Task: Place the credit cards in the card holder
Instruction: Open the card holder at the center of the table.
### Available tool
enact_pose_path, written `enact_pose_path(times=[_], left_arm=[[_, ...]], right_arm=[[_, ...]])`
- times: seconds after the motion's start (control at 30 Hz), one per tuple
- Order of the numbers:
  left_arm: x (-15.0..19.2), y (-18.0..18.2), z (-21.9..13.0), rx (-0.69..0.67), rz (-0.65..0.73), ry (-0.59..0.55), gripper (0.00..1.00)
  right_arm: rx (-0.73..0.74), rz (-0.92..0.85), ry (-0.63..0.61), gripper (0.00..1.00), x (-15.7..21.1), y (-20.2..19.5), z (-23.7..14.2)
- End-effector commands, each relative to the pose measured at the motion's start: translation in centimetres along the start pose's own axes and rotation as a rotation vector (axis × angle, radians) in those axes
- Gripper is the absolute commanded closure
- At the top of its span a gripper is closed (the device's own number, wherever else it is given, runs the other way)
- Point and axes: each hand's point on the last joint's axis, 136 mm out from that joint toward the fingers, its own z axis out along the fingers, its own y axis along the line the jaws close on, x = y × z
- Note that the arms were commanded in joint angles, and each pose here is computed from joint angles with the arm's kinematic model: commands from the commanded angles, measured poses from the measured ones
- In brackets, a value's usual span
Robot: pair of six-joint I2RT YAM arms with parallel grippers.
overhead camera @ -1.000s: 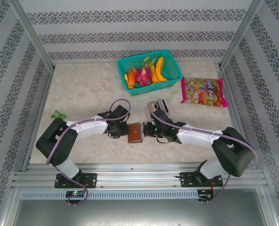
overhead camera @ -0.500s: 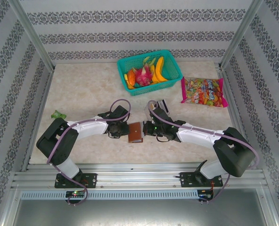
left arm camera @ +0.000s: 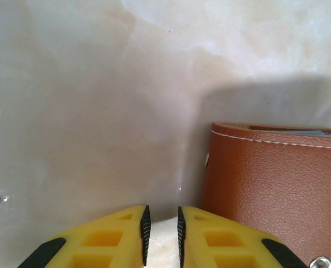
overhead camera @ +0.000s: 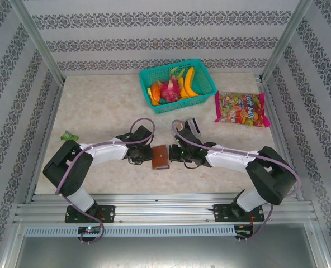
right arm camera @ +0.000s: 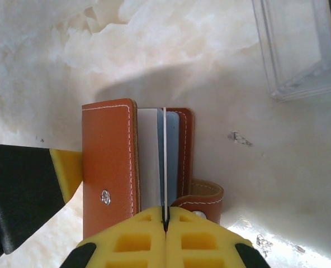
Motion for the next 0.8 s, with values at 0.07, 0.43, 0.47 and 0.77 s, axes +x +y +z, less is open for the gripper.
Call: enact_pose_path(times=[0.07, 0.43, 0.47, 0.77], left_arm=[[1.0, 1.1, 1.4, -0.010, -0.041, 0.027, 0.76], [0.6, -2.2, 1.5, 0.195, -0.099, 0.014, 0.75], [0.5, -3.0, 1.4, 0.240, -0.114, 0.011, 0.75], [0.4, -3.8, 1.0, 0.322, -0.164, -0.007, 0.70]], right_arm=[[-0.071, -0.024, -0.015, 1.00, -0.3, 2.0, -0.3], [-0.285, -0.023, -0.044, 1.00, -1.8, 6.5, -2.1], [-0.284, -0.020, -0.048, 1.00, -1.9, 6.4, -2.1], [-0.274, 0.007, 0.002, 1.00, -1.6, 6.0, -0.9]])
